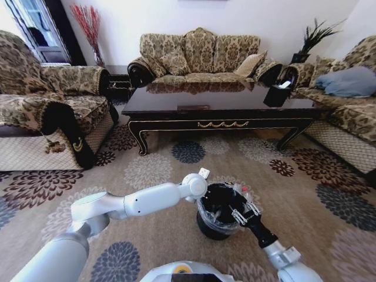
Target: Move to the front of the table and pick up the trash from the floor, then place it into the trash bin.
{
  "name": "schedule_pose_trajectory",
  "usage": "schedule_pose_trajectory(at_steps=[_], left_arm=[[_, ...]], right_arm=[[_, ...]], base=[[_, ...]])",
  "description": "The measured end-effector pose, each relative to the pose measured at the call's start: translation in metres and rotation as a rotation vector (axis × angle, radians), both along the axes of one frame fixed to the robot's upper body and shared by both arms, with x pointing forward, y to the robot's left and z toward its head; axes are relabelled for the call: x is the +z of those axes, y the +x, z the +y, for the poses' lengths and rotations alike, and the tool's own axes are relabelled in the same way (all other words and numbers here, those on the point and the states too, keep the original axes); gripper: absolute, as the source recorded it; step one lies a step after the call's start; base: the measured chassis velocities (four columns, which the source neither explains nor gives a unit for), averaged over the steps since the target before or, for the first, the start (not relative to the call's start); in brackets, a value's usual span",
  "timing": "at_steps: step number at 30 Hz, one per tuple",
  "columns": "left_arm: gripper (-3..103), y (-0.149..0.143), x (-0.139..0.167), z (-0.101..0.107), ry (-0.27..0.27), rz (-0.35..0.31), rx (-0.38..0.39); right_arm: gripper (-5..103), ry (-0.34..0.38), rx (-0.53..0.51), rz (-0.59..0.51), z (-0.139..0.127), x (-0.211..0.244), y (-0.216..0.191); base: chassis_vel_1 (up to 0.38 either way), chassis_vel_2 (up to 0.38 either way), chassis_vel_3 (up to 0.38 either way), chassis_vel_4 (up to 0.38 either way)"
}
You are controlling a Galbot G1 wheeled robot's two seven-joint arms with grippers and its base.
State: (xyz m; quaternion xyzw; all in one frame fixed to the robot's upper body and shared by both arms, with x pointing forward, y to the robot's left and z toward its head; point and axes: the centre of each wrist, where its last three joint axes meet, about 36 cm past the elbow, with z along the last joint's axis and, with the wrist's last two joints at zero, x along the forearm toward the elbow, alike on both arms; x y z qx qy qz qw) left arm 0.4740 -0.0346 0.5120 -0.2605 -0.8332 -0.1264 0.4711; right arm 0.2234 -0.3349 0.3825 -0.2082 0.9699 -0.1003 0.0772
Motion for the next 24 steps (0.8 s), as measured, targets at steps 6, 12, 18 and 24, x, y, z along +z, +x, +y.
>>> schedule_pose_trajectory(at_steps=[6, 12, 18, 24], left_arm=[[2, 0.010, -0.001, 0.021, 0.015, -0.017, 0.041], [2, 0.018, 0.001, 0.051, 0.013, -0.019, 0.094], [2, 0.019, -0.003, 0.076, 0.009, -0.014, 0.137], [2, 0.017, -0.003, 0.106, -0.012, -0.018, 0.183]], right_arm=[[88, 0.026, -0.120, 0.010, 0.003, 0.000, 0.004], [100, 0.100, -0.210, 0.007, -0.008, 0.007, 0.019], [100, 0.120, -0.259, 0.008, -0.027, 0.004, 0.031], [100, 0.114, -0.324, 0.066, -0.055, -0.022, 0.038]], base=[[0.000, 0.000, 0.000, 0.000], [0.000, 0.000, 0.000, 0.000], [0.000, 0.000, 0.000, 0.000], [0.000, 0.000, 0.000, 0.000]])
